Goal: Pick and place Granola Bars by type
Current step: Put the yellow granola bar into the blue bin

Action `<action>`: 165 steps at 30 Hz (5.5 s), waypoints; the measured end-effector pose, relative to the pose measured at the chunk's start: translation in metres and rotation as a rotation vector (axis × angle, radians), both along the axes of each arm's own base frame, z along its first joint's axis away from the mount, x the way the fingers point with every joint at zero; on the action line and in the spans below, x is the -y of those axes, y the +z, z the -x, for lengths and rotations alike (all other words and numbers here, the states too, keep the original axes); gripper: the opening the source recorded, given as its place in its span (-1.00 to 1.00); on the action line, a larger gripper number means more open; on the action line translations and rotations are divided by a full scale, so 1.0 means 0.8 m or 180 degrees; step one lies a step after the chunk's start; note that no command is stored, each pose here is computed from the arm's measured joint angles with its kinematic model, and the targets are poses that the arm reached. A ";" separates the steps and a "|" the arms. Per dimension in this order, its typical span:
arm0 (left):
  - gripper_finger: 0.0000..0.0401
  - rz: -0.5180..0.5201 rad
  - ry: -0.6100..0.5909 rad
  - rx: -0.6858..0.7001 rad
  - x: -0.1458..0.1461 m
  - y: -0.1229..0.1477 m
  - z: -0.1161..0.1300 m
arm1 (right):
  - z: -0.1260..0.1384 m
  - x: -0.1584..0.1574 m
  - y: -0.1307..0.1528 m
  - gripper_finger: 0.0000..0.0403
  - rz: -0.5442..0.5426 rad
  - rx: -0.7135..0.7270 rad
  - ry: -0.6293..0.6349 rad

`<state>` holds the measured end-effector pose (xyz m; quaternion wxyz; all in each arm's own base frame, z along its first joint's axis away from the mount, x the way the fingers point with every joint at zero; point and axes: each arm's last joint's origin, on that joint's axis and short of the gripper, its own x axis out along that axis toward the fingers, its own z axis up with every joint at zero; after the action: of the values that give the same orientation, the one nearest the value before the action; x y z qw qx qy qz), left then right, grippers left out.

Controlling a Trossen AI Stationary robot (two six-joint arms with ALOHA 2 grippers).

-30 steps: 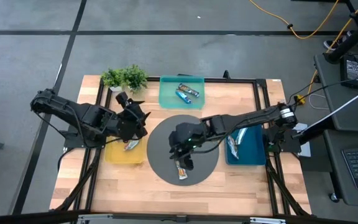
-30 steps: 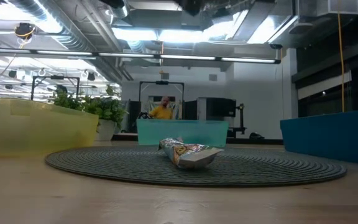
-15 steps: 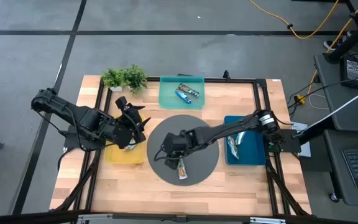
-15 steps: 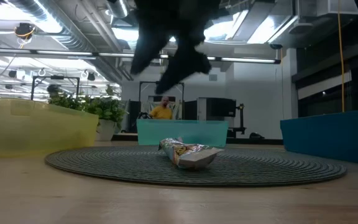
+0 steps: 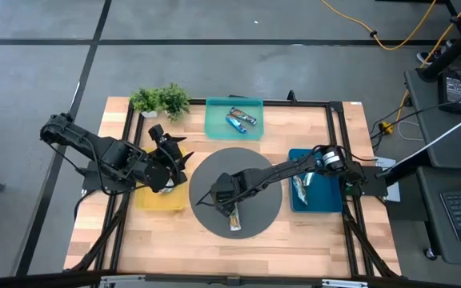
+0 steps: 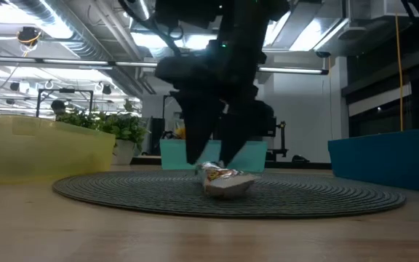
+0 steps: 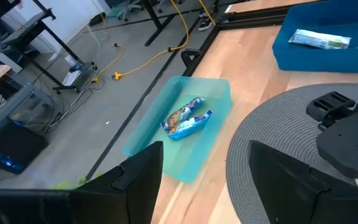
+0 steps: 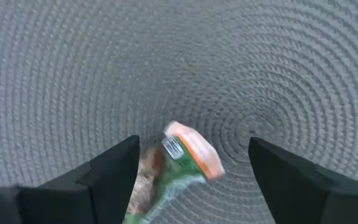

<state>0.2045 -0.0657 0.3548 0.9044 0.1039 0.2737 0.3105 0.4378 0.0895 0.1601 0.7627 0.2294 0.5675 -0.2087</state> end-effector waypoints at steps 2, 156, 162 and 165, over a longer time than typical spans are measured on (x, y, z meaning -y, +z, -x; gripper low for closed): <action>0.13 -0.0019 -0.0003 -0.0010 0.000 0.000 0.000 | 0.000 0.000 -0.001 0.50 0.0001 -0.0010 -0.0003; 0.13 -0.0096 0.0918 0.0363 -0.046 0.003 -0.008 | 0.458 0.098 0.097 -1.00 -0.0280 0.1108 -0.0319; 0.13 -0.0126 0.1025 0.0366 -0.054 0.004 -0.009 | 0.457 0.097 0.073 -1.00 -0.0262 0.1037 -0.0263; 0.13 -0.0092 0.1061 0.0350 -0.059 0.003 -0.010 | 0.455 0.097 0.068 -1.00 -0.0241 0.1070 -0.0247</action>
<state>0.2123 -0.0182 0.3575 0.8524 0.0529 0.2327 0.4652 0.0740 0.0118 0.2145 0.8291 0.3113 0.4301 -0.1752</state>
